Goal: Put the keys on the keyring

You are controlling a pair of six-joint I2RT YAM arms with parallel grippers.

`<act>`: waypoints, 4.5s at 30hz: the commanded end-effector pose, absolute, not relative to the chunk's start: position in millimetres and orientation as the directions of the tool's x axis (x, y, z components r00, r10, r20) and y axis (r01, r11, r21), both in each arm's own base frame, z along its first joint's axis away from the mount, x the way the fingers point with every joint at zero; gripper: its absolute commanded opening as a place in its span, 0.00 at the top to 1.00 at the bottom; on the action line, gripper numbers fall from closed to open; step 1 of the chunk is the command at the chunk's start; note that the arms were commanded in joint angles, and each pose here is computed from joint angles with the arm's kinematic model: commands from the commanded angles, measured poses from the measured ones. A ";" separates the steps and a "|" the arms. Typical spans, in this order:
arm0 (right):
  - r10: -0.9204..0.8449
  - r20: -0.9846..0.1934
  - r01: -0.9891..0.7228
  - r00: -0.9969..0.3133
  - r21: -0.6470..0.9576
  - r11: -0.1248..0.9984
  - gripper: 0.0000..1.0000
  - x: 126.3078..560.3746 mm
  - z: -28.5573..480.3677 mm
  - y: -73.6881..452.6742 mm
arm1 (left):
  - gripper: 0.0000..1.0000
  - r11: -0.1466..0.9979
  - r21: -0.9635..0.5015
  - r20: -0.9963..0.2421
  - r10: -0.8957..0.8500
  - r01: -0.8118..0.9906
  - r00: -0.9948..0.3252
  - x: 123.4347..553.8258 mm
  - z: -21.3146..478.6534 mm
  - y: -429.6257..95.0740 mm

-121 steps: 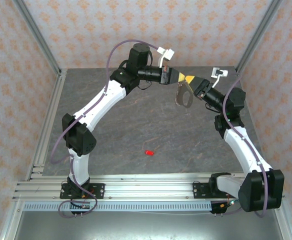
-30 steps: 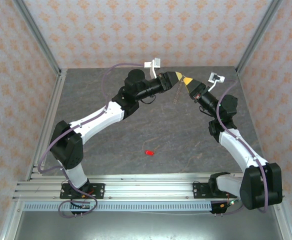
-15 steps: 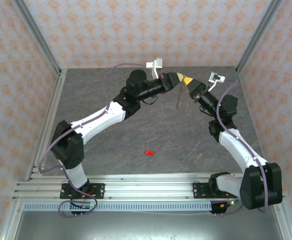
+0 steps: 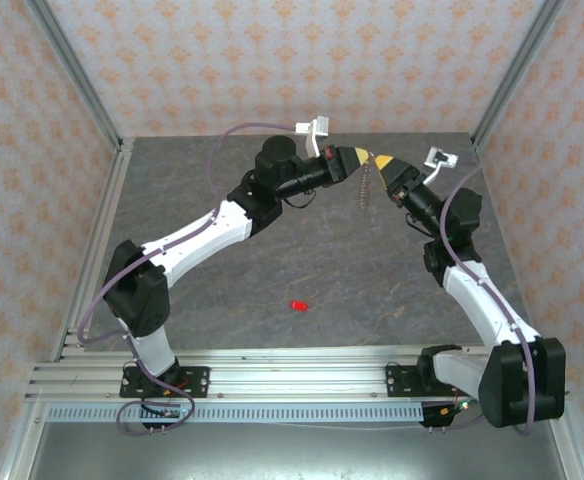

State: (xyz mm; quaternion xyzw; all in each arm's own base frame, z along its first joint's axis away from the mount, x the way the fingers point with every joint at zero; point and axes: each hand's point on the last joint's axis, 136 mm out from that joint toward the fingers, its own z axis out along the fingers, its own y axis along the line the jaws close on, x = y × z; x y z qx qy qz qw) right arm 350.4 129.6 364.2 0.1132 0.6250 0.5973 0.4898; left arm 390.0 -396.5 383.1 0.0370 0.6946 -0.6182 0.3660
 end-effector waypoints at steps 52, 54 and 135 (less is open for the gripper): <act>0.629 -0.592 -0.616 -0.504 0.757 0.218 1.00 324.2 411.6 144.4 | 1.00 0.138 -0.675 -0.734 -0.021 0.725 -0.679 377.2 414.3 -413.3; 0.629 -0.591 -0.615 -0.505 0.758 0.218 1.00 324.2 410.6 144.4 | 1.00 0.143 -0.674 -0.735 -0.025 0.725 -0.678 378.0 414.9 -413.0; 0.728 -0.483 -0.561 -0.487 0.812 0.164 1.00 340.4 394.2 144.3 | 0.83 0.165 -0.821 -0.558 -0.432 0.546 -0.708 374.4 394.2 -415.0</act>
